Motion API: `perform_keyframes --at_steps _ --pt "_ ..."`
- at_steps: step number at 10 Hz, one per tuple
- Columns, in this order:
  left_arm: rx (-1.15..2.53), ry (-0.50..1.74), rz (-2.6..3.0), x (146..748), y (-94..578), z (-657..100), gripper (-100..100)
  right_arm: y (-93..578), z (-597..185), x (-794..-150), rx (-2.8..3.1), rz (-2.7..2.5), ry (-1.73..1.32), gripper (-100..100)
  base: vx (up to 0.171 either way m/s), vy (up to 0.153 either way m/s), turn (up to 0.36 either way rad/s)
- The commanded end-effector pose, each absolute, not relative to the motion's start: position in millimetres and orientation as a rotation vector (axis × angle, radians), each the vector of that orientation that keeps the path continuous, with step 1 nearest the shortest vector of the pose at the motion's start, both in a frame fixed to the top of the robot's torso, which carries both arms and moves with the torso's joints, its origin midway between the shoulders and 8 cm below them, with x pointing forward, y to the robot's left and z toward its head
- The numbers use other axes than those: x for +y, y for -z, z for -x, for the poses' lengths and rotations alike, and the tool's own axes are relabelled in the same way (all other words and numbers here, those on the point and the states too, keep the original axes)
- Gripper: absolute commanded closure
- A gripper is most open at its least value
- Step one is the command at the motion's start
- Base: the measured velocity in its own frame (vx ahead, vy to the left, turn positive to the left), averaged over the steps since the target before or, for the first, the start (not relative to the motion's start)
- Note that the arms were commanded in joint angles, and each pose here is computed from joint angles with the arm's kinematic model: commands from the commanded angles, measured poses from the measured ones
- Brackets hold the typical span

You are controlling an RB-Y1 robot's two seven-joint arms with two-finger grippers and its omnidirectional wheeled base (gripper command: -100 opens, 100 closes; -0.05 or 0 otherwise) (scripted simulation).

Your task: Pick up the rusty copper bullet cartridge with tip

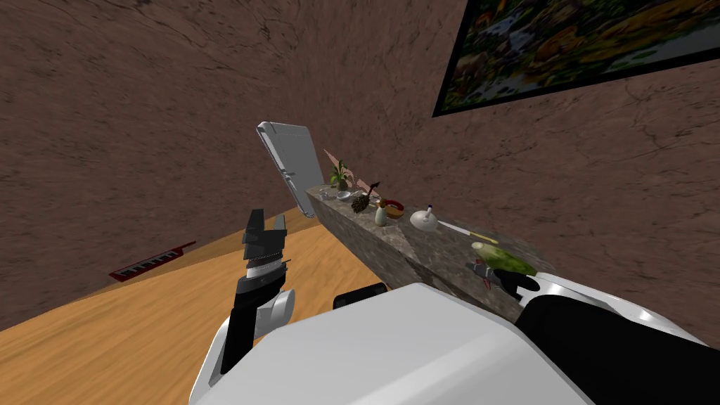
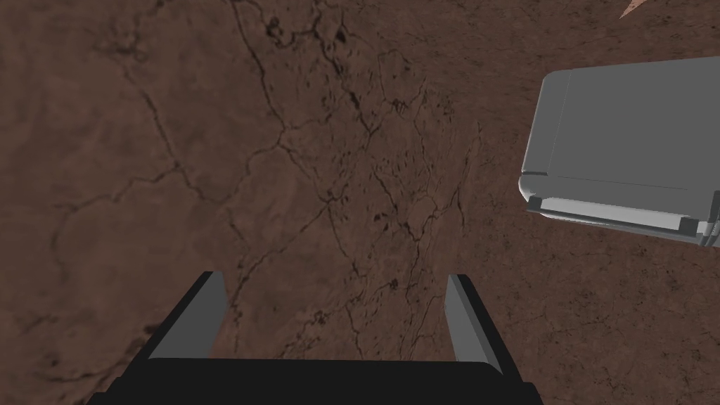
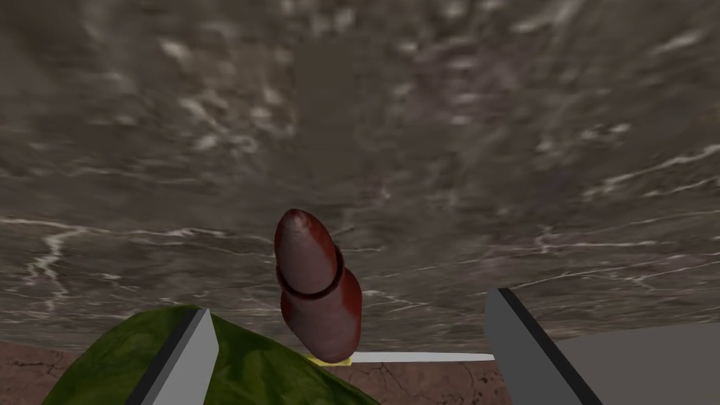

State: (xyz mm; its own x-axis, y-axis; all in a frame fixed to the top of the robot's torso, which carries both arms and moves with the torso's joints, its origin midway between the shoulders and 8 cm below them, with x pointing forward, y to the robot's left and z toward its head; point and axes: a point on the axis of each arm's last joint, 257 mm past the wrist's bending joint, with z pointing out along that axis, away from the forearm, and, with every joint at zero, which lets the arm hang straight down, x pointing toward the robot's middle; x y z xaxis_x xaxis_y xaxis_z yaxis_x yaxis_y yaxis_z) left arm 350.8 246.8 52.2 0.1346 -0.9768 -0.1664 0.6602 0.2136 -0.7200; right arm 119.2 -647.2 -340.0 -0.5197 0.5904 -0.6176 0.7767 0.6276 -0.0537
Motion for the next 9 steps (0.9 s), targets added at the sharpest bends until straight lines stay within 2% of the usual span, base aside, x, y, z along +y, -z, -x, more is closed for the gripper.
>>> perform_keyframes --at_steps 1,2,6,7,8,9 --pt "0.706 1.277 0.551 246.8 -52.2 -350.8 0 340.0 -119.2 -647.2 2.291 -1.068 0.438 -100 -0.018 -0.003 0.024" --pt "0.706 1.277 0.552 246.9 -52.2 -350.8 0 340.5 -118.9 -647.6 2.290 -1.069 0.438 100 0.000 0.000 0.000" --pt "0.706 1.277 0.552 246.9 -52.2 -350.8 0 340.2 -118.6 -648.3 2.290 -1.069 0.441 100 -0.001 -0.001 -0.003" --pt "0.706 1.277 0.552 246.9 -52.2 -350.7 0 340.2 -118.5 -648.3 2.290 -1.069 0.441 0 0.000 0.000 0.000" --pt "0.706 1.277 0.552 246.9 -52.2 -350.7 0 334.7 -124.1 -641.8 2.299 -1.046 0.432 100 0.032 0.000 -0.149" --pt "0.706 1.277 0.552 246.9 -52.1 -350.7 0 331.1 -126.8 -637.8 2.306 -1.030 0.427 100 0.059 0.012 -0.183"
